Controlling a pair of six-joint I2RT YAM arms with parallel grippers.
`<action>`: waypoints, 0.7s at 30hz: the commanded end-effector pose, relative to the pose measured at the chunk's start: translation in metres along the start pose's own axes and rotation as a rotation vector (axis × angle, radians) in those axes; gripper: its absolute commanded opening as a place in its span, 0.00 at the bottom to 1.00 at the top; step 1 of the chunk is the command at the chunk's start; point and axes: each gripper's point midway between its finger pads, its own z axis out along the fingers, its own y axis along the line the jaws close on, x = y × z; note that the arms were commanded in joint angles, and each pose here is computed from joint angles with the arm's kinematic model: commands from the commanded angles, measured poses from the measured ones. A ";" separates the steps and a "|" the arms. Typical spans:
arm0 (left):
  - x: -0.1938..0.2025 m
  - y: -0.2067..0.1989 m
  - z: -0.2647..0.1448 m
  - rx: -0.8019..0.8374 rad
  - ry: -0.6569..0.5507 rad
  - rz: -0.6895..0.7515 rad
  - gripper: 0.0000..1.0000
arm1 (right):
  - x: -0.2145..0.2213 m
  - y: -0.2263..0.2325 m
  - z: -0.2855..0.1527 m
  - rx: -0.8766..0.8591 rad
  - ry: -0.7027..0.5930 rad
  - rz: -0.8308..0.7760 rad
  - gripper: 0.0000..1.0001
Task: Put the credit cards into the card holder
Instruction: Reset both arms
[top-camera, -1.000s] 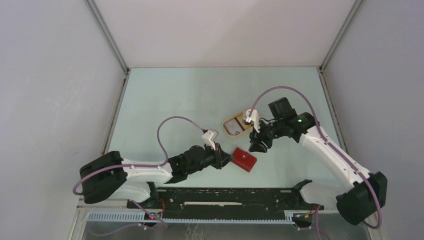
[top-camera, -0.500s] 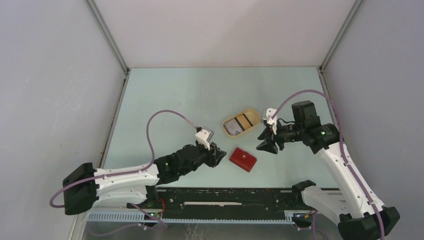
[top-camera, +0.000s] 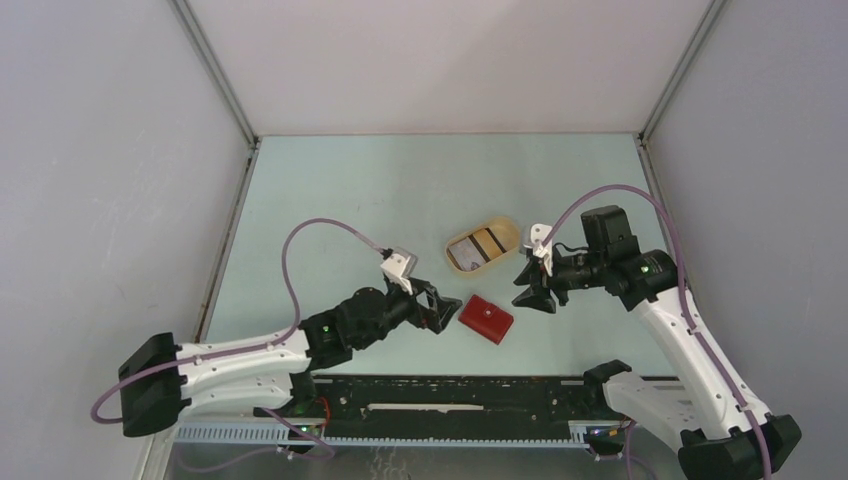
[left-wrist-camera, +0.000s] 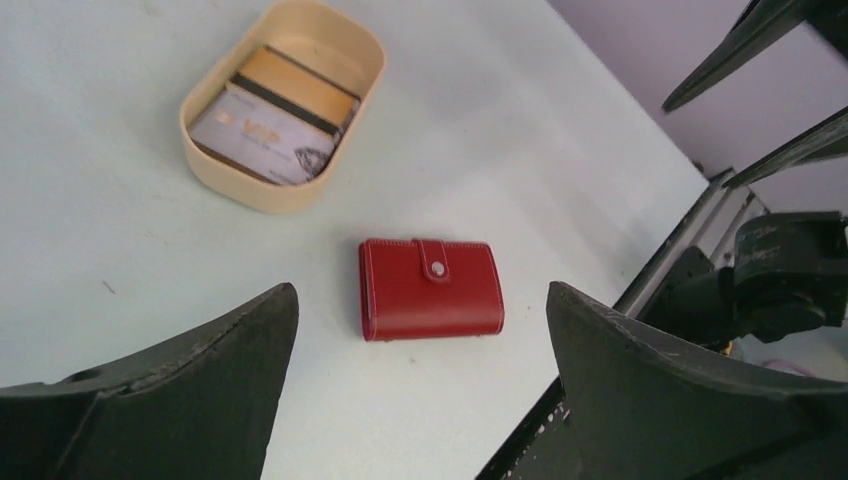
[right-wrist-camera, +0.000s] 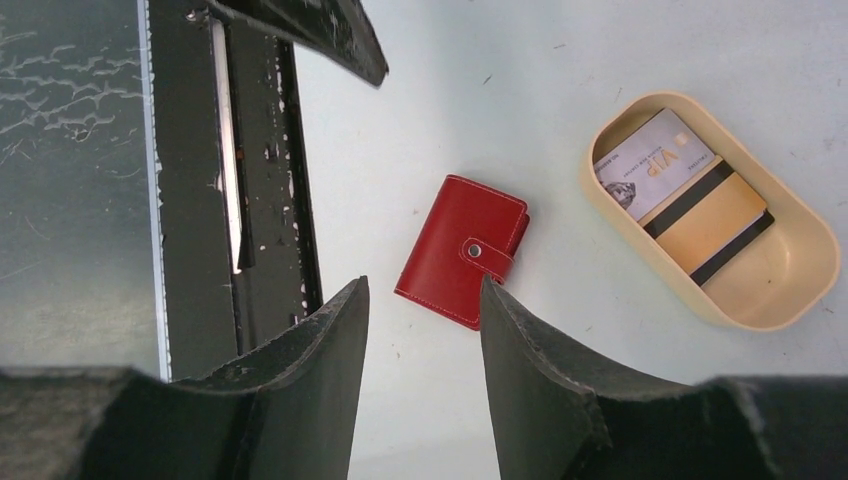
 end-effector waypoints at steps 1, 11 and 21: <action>0.021 -0.010 0.012 0.042 0.080 -0.029 0.97 | -0.004 -0.005 -0.006 0.044 -0.014 -0.012 0.54; 0.075 0.013 0.057 -0.163 0.317 0.011 0.84 | -0.002 -0.014 -0.010 0.086 -0.015 0.023 0.55; 0.091 0.018 0.094 -0.102 0.404 -0.085 0.62 | 0.002 -0.016 -0.007 0.077 -0.001 0.041 0.55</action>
